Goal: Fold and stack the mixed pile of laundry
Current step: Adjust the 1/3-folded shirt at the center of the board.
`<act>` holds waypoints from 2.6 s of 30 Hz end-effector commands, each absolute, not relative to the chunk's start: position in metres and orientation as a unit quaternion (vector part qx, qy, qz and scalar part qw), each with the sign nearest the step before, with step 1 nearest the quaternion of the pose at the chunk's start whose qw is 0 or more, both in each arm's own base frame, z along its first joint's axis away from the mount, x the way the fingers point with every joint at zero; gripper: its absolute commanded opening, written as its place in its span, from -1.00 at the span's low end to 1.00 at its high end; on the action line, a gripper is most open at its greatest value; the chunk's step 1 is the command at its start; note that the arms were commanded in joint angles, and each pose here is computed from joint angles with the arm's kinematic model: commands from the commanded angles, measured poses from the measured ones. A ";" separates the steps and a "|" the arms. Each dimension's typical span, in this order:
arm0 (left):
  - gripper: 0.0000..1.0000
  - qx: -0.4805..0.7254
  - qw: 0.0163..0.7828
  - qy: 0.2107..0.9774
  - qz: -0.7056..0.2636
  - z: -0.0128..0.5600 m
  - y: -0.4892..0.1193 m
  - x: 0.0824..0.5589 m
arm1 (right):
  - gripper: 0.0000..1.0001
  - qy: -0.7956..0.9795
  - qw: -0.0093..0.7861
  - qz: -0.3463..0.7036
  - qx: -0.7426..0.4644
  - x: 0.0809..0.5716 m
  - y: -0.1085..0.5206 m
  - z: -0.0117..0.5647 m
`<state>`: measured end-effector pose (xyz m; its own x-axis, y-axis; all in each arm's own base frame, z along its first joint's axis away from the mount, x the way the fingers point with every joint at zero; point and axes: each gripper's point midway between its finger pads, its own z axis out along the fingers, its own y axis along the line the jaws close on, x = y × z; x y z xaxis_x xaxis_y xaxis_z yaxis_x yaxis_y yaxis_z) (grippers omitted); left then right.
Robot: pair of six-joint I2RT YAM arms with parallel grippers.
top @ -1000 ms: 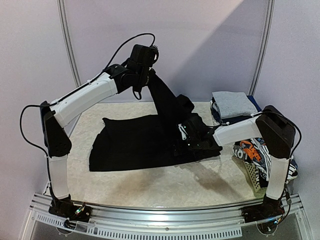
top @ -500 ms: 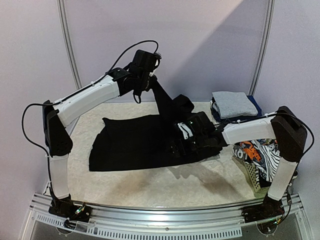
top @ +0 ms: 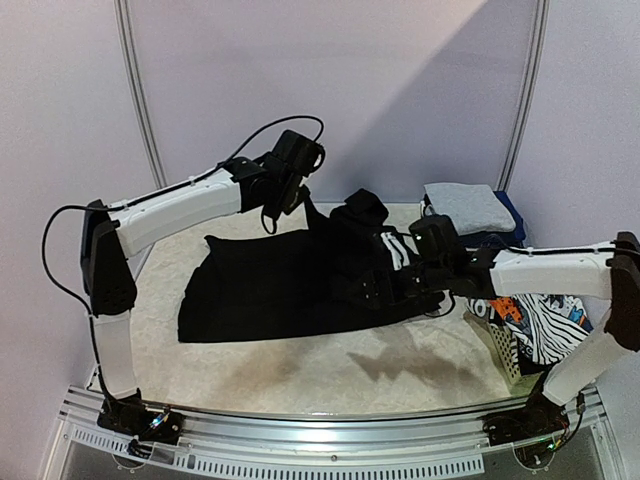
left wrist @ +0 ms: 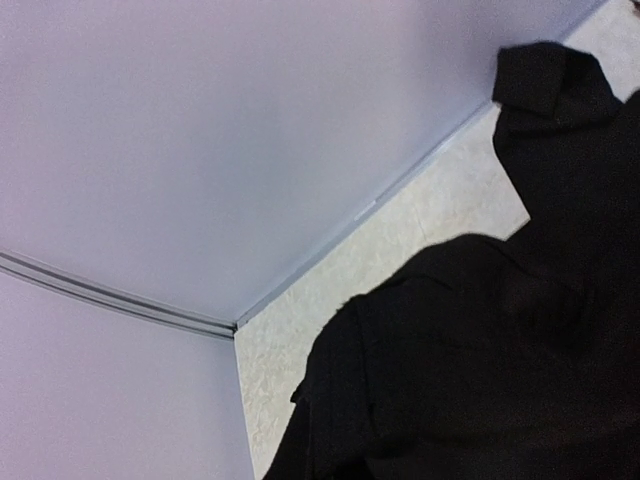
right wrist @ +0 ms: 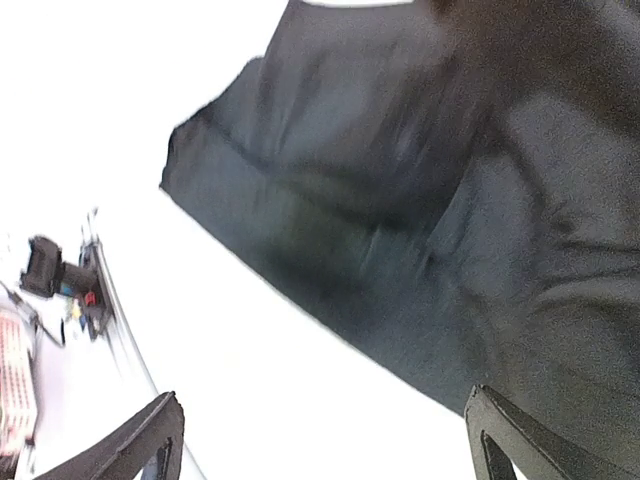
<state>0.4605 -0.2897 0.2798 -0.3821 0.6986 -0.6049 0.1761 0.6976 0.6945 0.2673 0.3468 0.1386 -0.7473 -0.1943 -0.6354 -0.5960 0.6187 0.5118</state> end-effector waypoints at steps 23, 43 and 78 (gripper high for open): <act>-0.51 0.306 0.250 0.851 0.345 0.118 -0.152 0.288 | 0.98 0.852 0.371 0.326 -0.174 0.316 0.334 0.177; 0.48 -0.002 0.252 0.958 -0.133 0.060 -0.194 0.249 | 0.97 0.874 0.343 0.315 -0.141 0.349 0.334 0.138; -1.00 0.032 0.282 0.958 -0.034 0.099 -0.151 0.268 | 0.97 0.893 0.323 0.287 -0.130 0.338 0.316 0.118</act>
<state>0.2991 -0.1949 0.1186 -0.7721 -0.1323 -0.6216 0.0726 0.9533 -0.2931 0.3400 0.3197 0.1197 -0.7444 -0.0696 -0.6641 -0.4416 0.7973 0.4114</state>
